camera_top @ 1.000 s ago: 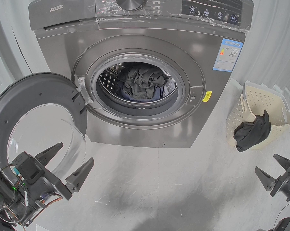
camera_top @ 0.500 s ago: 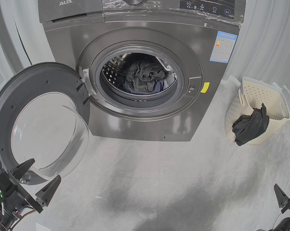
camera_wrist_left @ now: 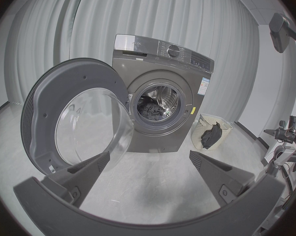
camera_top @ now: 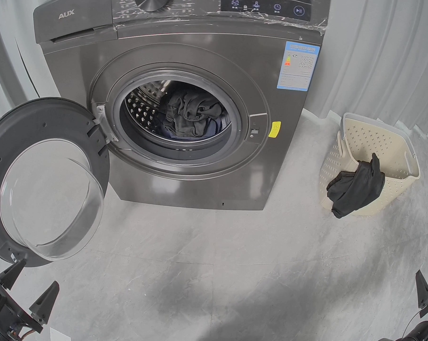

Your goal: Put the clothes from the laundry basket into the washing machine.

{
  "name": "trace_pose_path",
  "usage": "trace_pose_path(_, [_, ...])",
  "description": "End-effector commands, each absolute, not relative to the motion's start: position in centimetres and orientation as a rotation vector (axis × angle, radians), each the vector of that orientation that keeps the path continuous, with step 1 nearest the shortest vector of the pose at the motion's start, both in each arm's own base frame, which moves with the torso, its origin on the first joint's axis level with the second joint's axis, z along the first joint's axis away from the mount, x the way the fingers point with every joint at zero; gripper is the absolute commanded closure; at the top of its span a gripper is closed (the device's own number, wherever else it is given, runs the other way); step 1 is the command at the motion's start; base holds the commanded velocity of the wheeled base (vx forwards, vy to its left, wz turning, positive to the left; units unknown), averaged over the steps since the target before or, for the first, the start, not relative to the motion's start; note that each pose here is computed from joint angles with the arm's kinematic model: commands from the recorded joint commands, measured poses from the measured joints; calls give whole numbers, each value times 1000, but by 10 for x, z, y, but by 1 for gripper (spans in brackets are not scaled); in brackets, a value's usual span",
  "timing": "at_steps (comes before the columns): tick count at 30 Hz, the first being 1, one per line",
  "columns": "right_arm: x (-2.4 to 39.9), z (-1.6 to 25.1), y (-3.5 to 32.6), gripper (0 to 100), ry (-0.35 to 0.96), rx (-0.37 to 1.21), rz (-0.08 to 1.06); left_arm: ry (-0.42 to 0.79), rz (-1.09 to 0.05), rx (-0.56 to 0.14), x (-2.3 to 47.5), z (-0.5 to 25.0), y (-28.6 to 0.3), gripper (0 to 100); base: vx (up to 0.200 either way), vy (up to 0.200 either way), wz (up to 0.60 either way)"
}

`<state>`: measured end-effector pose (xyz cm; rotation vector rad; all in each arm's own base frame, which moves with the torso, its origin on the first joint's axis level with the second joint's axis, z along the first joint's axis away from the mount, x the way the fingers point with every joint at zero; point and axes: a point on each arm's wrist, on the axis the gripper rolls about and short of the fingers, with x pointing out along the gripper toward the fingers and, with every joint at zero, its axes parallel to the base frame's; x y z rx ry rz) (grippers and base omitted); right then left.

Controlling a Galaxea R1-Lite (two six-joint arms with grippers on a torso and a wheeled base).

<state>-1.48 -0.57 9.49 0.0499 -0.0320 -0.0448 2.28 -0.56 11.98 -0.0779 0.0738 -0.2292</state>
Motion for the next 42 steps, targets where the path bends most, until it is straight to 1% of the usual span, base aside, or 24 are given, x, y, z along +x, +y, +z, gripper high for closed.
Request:
trace_pose_path(1, [-19, 83, -3, 0, -13, 25, -93, -35, -198, -101, -5, 104, 2, 0, 0, 0, 0])
trace_pose_path(2, [-22, 80, -2, 0, -21, 24, -58, -54, -216, -101, -11, 99, 2, 0, 0, 0, 0])
trace_pose_path(3, [-23, 75, -1, 0, 0, 21, -25, -59, -242, -97, -16, 94, 1, 0, 0, 0, 0])
trace_pose_path(4, [-23, 75, 0, 0, 5, 14, 0, -37, -261, -82, -17, 90, 0, 0, 0, 0, 0])
trace_pose_path(7, [-23, 76, -1, 0, 0, 14, -32, 22, -230, -45, -15, 85, 0, 0, 0, 0, 0])
trace_pose_path(10, [-23, 76, -1, 0, 0, 20, -44, 20, -179, -35, -15, 85, 0, 0, 0, 0, 0])
trace_pose_path(11, [-23, 76, -1, 0, 0, 21, -44, 13, -129, -32, -16, 85, -1, 0, 0, 0, 0])
trace_pose_path(13, [-23, 76, -1, 0, 1, 21, -45, -24, -89, -20, -19, 84, -3, 0, 0, 0, 0])
trace_pose_path(14, [-23, 75, -1, 0, 1, 15, -44, -33, -111, -9, -20, 84, -4, 0, 0, 0, 0])
trace_pose_path(15, [-23, 75, -1, 0, 1, 15, -44, -33, -111, -9, -20, 84, -4, 0, 0, 0, 0])
trace_pose_path(16, [-23, 76, -1, 0, 0, 15, -44, -48, -143, -13, -21, 84, -4, 0, 0, 0, 0])
trace_pose_path(17, [-23, 76, -1, 0, -2, 12, -43, -65, -149, -12, -23, 82, -3, 0, 0, 0, 0])
trace_pose_path(18, [-23, 76, -1, 0, -2, 14, -43, -58, -127, 2, -23, 82, -3, 0, 0, 0, 0])
trace_pose_path(21, [-23, 76, -1, 0, -2, 12, -43, -51, -81, 11, -23, 81, -2, 0, 0, 0, 0])
trace_pose_path(24, [-23, 76, -1, 0, -2, 12, -43, -51, -113, 9, -23, 81, -3, 0, 0, 0, 0])
trace_pose_path(29, [-23, 76, -1, 0, -2, 12, -43, -51, -113, 3, -23, 81, -3, 0, 0, 0, 0])
trace_pose_path(42, [-23, 76, -1, 0, -2, 12, -43, -50, -116, 14, -23, 81, -3, 0, 0, -200, 0])
